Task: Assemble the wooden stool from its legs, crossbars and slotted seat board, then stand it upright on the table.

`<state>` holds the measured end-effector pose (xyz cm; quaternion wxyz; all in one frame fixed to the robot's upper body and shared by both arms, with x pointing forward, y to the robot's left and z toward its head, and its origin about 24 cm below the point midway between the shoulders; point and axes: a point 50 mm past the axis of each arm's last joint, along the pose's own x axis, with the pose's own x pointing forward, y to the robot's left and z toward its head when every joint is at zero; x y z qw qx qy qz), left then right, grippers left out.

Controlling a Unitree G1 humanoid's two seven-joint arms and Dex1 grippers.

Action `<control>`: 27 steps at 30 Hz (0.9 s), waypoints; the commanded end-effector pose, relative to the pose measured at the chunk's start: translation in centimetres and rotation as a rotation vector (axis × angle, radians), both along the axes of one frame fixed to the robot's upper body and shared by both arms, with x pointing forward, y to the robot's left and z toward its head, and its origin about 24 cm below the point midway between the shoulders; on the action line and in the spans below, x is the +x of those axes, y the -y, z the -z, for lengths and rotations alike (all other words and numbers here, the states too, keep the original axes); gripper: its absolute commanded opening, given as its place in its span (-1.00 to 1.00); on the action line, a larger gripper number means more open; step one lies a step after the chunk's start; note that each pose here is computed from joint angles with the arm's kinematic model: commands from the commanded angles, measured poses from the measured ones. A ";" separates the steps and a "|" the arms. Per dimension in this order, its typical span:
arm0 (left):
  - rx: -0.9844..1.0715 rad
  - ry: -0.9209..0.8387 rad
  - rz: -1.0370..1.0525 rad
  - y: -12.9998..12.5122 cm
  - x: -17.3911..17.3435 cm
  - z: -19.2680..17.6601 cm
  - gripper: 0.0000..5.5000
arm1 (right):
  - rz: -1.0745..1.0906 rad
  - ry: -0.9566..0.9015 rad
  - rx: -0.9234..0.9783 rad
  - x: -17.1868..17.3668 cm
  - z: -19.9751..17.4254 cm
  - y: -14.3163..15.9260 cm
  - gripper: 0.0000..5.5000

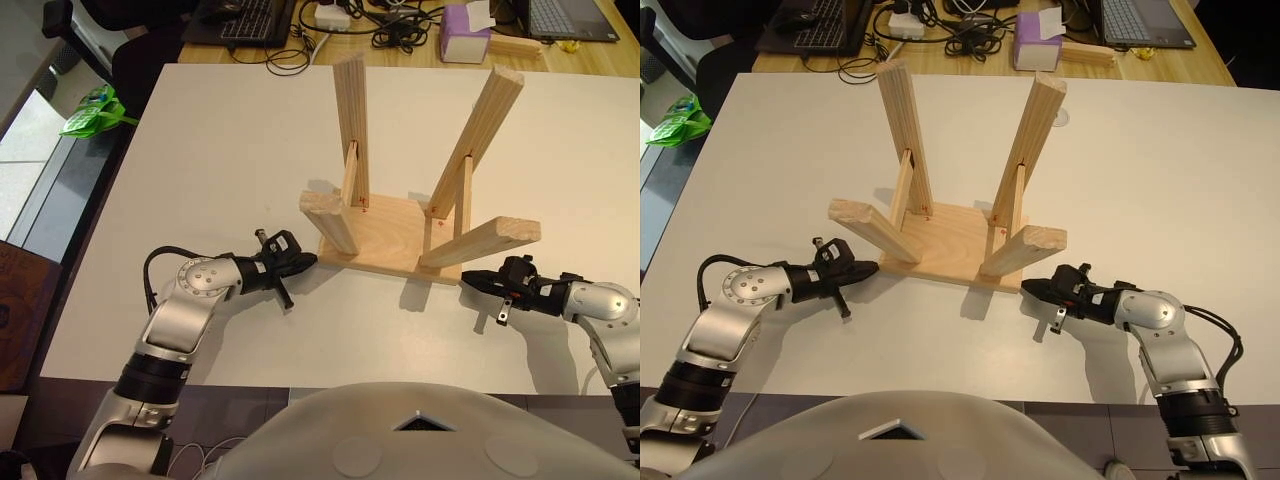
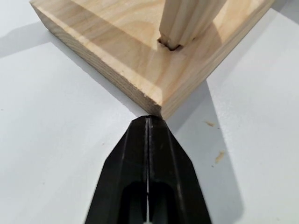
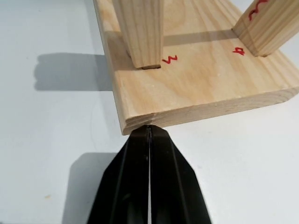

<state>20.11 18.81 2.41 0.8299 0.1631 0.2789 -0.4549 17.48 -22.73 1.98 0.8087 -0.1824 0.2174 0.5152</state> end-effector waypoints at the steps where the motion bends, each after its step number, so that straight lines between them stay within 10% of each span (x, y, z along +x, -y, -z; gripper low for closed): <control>1: -0.053 -0.001 0.044 1.5 0.0 -0.3 -0.99 | -0.042 -0.021 0.047 -0.2 0.5 -1.6 -1.00; 27: -0.216 0.054 0.046 2.1 1.0 -3.9 -0.99 | -0.024 0.056 0.186 1.0 -3.9 -1.4 -1.00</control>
